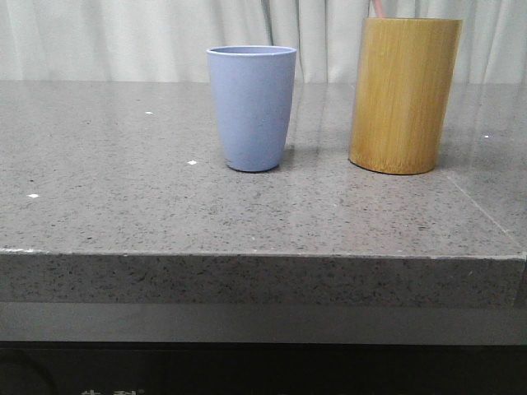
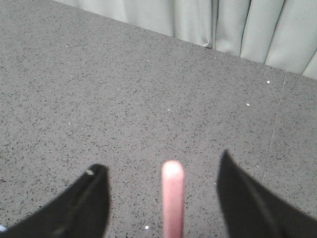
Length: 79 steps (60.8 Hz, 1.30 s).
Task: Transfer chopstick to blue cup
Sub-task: 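Grasp the pink stick in the bamboo holder with the right gripper, lift, then lower the pink stick into the blue cup and open the right gripper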
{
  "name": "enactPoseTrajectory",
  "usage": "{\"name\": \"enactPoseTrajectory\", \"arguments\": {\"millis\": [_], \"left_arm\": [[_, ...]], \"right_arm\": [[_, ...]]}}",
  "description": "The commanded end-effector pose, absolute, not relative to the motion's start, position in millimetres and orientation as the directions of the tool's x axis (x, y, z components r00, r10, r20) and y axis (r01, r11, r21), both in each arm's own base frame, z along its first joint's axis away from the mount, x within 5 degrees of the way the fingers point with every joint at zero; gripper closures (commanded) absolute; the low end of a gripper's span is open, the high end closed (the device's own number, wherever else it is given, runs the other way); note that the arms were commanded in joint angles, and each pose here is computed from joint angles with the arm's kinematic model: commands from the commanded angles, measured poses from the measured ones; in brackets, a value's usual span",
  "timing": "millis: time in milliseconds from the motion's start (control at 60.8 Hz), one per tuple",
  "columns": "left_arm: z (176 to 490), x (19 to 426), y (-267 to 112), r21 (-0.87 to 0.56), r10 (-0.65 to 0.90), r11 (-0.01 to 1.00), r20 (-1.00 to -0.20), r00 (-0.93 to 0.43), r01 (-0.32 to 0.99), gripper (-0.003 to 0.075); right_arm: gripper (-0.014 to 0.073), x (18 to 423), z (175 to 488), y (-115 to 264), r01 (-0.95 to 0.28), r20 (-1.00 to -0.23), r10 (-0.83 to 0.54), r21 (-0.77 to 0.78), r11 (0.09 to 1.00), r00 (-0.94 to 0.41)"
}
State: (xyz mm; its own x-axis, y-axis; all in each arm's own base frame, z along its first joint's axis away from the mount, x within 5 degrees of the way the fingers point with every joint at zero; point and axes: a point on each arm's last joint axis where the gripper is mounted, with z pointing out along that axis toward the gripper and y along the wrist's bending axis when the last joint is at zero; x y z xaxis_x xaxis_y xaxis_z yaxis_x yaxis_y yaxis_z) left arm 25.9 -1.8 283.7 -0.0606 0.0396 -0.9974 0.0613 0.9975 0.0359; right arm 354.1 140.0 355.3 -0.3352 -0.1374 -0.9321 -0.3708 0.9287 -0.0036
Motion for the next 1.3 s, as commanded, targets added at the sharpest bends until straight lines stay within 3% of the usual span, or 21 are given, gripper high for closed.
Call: {"name": "enactPoseTrajectory", "arguments": {"millis": [0,132,263,460,674,1052,1283], "left_arm": [[299.1,24.7,-1.9,0.020,0.018,0.998,-0.999,0.037,0.058,0.0739],[299.1,24.7,-1.9,0.020,0.018,0.998,-0.999,0.037,0.058,0.0739],[299.1,24.7,-1.9,0.020,0.018,0.998,-0.999,0.037,0.058,0.0739],[299.1,24.7,-1.9,0.020,0.018,0.998,-0.999,0.037,0.058,0.0739],[299.1,24.7,-1.9,0.020,0.018,0.998,-0.999,0.037,0.058,0.0739],[299.1,24.7,-1.9,0.020,0.018,0.998,-0.999,0.037,0.058,0.0739],[299.1,24.7,-1.9,0.020,0.018,0.998,-0.999,0.037,0.058,0.0739]], "right_arm": [[0.0333,348.0,391.8,137.2,-0.371,-0.980,-0.093,-0.022,0.928,-0.175],[0.0554,347.8,392.7,137.1,-0.371,-0.982,-0.090,-0.022,0.929,-0.169],[0.0631,347.9,393.3,137.2,-0.370,-0.983,-0.088,-0.022,0.929,-0.162],[0.0641,343.6,400.1,134.9,-0.372,-0.984,-0.125,-0.070,0.926,-0.127],[0.0641,322.2,429.8,126.3,-0.365,-0.993,-0.114,-0.095,0.926,-0.032],[0.0641,256.6,505.0,101.5,-0.345,-0.959,0.012,-0.091,0.934,0.283],[0.0641,243.7,522.1,100.8,-0.381,-0.911,0.161,0.004,0.925,0.381]]}}
